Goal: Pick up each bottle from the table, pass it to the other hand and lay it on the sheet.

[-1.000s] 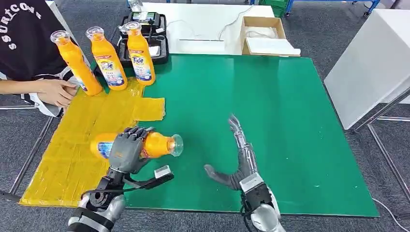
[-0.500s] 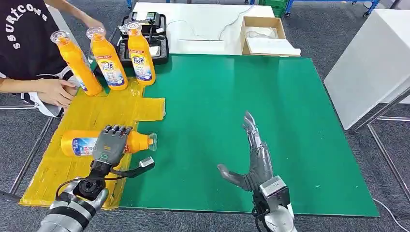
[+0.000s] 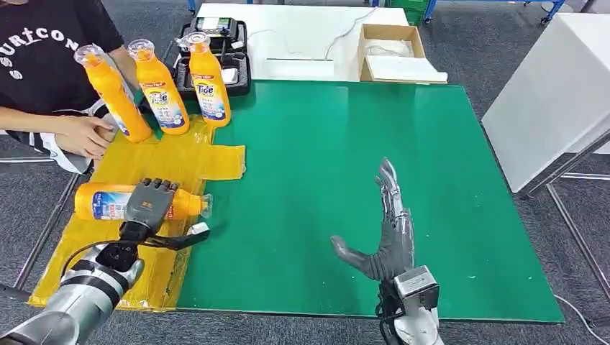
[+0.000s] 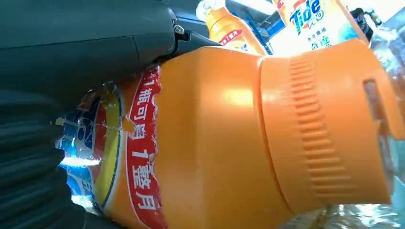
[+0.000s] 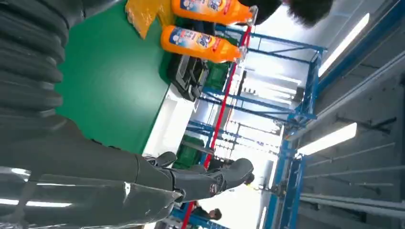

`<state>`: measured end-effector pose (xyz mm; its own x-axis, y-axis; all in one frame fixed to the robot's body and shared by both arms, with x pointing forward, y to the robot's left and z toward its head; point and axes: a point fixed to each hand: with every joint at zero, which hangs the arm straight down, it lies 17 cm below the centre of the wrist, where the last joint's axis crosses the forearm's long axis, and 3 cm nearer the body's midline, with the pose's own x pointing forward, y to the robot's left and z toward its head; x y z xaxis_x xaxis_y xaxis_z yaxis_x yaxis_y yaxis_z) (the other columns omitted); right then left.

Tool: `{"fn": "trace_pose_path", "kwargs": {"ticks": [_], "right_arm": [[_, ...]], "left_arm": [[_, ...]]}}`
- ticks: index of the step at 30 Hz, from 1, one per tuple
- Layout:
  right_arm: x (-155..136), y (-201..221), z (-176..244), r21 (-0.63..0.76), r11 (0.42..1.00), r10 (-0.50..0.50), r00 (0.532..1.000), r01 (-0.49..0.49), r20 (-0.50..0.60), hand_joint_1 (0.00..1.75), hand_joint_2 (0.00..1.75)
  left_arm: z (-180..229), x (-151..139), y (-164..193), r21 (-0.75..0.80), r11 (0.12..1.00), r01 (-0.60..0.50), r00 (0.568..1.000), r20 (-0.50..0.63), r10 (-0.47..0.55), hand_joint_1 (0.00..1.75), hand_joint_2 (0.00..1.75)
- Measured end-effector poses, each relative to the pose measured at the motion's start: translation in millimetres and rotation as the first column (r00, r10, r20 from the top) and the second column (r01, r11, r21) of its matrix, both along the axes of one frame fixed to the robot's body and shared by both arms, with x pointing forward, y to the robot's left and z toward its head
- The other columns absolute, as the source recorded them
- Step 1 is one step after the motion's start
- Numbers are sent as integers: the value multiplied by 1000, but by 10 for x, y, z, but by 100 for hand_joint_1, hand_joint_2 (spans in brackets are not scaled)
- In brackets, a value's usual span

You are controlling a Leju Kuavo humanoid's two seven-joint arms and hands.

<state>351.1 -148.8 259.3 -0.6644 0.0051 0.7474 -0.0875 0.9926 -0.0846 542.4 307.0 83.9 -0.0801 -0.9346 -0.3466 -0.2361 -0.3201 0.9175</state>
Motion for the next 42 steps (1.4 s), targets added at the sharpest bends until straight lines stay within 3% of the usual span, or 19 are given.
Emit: {"fn": "trace_pose_path", "kwargs": {"ticks": [3, 4, 5, 6, 12, 23, 28, 34, 38, 42], "right_arm": [[-11, 36, -17, -6, 1000, 29, 1000, -29, -5, 0, 175], [-8, 42, -29, -13, 999, 31, 999, -31, -9, 0, 0], [0, 46, -49, -22, 999, 30, 999, -30, -16, 0, 0], [8, 50, -70, -29, 999, 29, 999, -30, -24, 0, 0], [62, 54, -189, -26, 999, 33, 996, -35, -78, 0, 0], [59, 129, -239, -50, 996, 63, 994, -68, -87, 0, 0], [61, 105, -253, -55, 997, 55, 995, -60, -88, 0, 0], [18, 20, -357, -63, 998, 22, 994, -30, -110, 0, 0], [12, -13, -387, -66, 998, 12, 993, -20, -117, 0, 0], [-8, -58, -397, -66, 998, -9, 993, 1, -118, 0, 0]], "left_arm": [[-25, 29, 54, -37, 999, 13, 1000, -28, -14, 175, 175], [-35, 28, 71, -60, 998, 16, 999, -34, -18, 175, 175], [-53, 23, 75, -92, 995, 22, 999, -43, -26, 152, 175], [-63, 19, 65, -117, 993, 24, 998, -47, -30, 3, 175], [-182, -52, -104, -399, 917, 29, 994, -81, -67, 0, 175], [-442, -356, -771, -658, 752, 43, 986, -92, -137, 0, 175], [-464, -509, -1089, -802, 595, 64, 972, -84, -218, 0, 175], [-399, -911, -1577, -923, 375, 88, 962, -18, -271, 0, 175], [-342, -1031, -1685, -937, 334, 103, 959, 5, -283, 0, 175], [-237, -1184, -1766, -978, 176, 111, 954, 56, -294, 0, 175]]}}
